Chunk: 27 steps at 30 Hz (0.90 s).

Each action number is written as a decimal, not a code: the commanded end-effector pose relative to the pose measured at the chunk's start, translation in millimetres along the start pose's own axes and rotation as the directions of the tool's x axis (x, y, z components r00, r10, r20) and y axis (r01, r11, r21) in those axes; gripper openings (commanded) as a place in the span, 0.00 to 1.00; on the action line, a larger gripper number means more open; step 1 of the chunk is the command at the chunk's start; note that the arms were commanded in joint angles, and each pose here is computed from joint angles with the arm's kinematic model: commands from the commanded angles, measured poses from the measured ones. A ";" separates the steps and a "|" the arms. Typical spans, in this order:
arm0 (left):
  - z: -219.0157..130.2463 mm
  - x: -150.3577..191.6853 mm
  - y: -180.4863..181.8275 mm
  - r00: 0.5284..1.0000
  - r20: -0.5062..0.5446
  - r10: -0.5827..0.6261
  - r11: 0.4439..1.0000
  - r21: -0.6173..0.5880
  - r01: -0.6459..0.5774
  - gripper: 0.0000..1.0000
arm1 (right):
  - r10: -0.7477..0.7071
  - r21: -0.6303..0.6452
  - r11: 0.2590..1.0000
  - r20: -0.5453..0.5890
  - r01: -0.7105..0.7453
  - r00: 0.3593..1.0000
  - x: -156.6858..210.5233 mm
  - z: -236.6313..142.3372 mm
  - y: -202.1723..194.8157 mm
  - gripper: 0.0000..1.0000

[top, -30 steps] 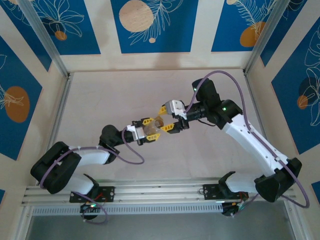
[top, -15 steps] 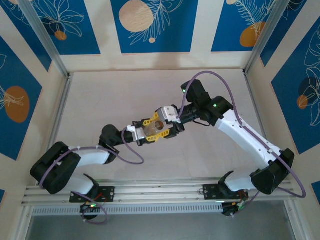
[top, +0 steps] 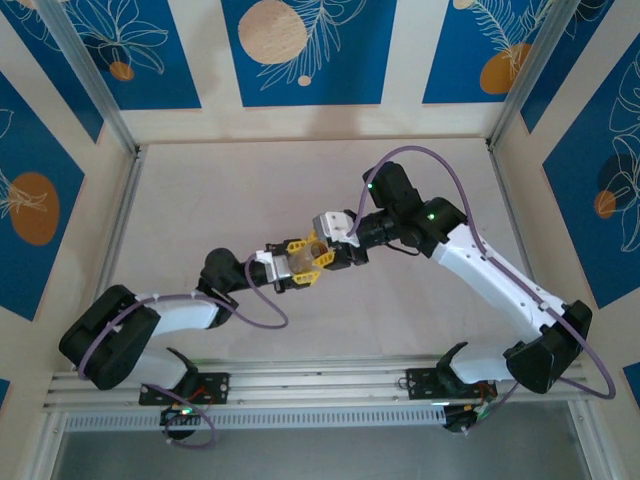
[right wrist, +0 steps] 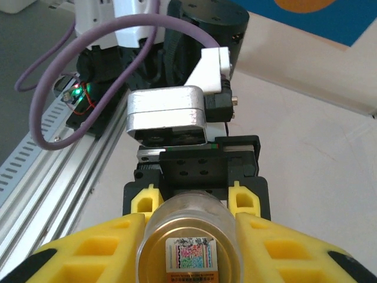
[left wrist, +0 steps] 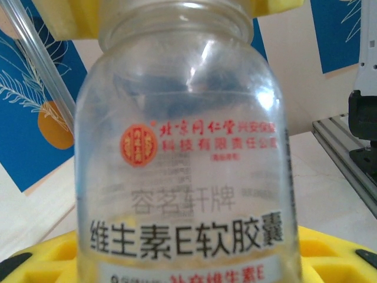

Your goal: Sort the pills into containers

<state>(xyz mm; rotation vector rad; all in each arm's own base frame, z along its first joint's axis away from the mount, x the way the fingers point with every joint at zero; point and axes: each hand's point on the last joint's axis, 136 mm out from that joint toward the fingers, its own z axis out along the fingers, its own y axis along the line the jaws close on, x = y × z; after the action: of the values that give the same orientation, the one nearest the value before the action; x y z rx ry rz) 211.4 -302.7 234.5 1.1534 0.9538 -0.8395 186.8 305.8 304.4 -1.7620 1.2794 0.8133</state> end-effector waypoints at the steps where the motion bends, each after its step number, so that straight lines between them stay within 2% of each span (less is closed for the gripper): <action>1: 1.0 -32.7 23.0 0.991 0.052 0.120 0.989 -0.089 -0.115 0.00 | 0.235 0.097 0.969 -0.060 -0.229 0.970 21.7 4.3 -10.3 0.28; 4: 0.4 -35.4 31.9 0.987 0.025 0.158 0.979 -0.131 -0.153 0.00 | 0.439 0.152 0.891 -0.038 -0.429 0.898 30.8 7.9 -14.5 0.21; 8: -0.4 -40.1 43.5 0.979 0.008 0.203 0.962 -0.188 -0.198 0.00 | 0.670 0.244 0.721 -0.006 -0.648 0.743 50.2 14.3 -21.9 0.14; 13: -0.2 -42.1 51.6 0.975 0.011 0.220 0.948 -0.238 -0.211 0.00 | 0.814 0.465 0.483 0.075 -0.742 0.576 81.9 3.2 -41.4 0.07; 16: 0.8 -38.0 51.3 0.978 0.014 0.209 0.950 -0.238 -0.200 0.00 | 0.828 0.508 0.387 0.177 -0.770 0.533 77.0 -10.0 -53.8 0.12; 17: 1.6 -34.9 50.0 0.980 0.011 0.201 0.953 -0.233 -0.193 0.00 | 0.823 0.491 0.378 0.210 -0.785 0.527 69.4 -14.1 -56.1 0.15; 19: 1.9 -29.6 47.7 0.982 0.007 0.189 0.956 -0.228 -0.182 0.00 | 0.811 0.459 0.368 0.266 -0.808 0.521 51.7 -23.1 -61.4 0.29; 21: 0.9 -25.8 46.3 0.984 0.007 0.178 0.958 -0.231 -0.172 0.00 | 0.802 0.450 0.360 0.298 -0.817 0.517 37.5 -33.9 -66.5 0.38; 23: 0.5 -23.4 45.7 0.985 0.007 0.170 0.958 -0.234 -0.164 0.00 | 0.781 0.450 0.385 0.307 -0.806 0.544 23.4 -43.3 -70.0 0.49; 25: 1.1 -22.5 43.3 0.987 0.011 0.162 0.963 -0.221 -0.156 0.00 | 0.728 0.433 0.476 0.295 -0.766 0.619 7.5 -47.3 -69.8 0.54; 27: 2.0 -23.5 41.0 0.988 0.025 0.151 0.968 -0.205 -0.143 0.00 | 0.617 0.363 0.652 0.257 -0.666 0.744 -13.0 -45.8 -58.0 0.58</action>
<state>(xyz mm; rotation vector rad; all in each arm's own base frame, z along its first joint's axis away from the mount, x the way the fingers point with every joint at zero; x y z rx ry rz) 245.3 -292.1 244.2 1.0496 0.9830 -0.6038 260.7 278.2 321.2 -0.6829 2.0526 0.8534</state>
